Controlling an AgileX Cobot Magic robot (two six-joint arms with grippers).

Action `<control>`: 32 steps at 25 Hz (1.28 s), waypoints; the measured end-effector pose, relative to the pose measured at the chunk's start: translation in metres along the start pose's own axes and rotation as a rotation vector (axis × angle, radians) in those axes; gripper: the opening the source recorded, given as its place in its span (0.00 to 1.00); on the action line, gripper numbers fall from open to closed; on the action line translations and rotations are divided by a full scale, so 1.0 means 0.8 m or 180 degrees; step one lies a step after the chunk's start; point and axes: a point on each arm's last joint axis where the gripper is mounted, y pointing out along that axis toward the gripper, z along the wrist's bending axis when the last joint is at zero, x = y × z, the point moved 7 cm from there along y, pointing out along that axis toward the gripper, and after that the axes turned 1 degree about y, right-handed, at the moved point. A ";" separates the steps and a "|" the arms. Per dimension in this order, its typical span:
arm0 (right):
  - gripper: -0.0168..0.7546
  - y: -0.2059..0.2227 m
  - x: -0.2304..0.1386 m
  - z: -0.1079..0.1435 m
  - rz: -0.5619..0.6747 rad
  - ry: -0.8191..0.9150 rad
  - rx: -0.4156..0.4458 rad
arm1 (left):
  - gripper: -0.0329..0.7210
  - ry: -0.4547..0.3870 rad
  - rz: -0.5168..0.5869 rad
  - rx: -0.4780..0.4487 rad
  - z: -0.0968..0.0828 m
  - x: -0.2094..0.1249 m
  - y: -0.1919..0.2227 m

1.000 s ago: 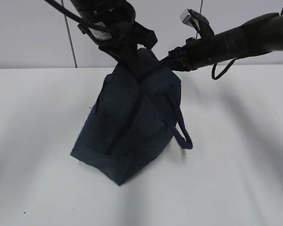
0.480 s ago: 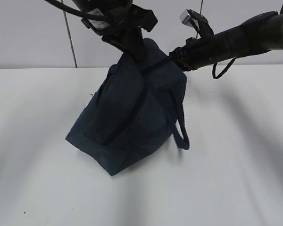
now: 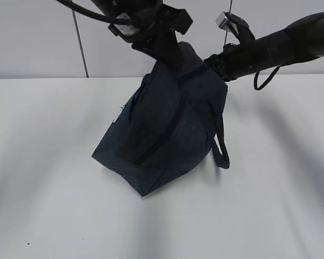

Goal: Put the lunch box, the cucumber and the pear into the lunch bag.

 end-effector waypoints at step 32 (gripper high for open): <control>0.63 -0.096 0.045 0.051 0.0241 -0.0378 -0.0212 | 0.20 -0.0833 0.0179 0.0567 0.166 -0.041 0.058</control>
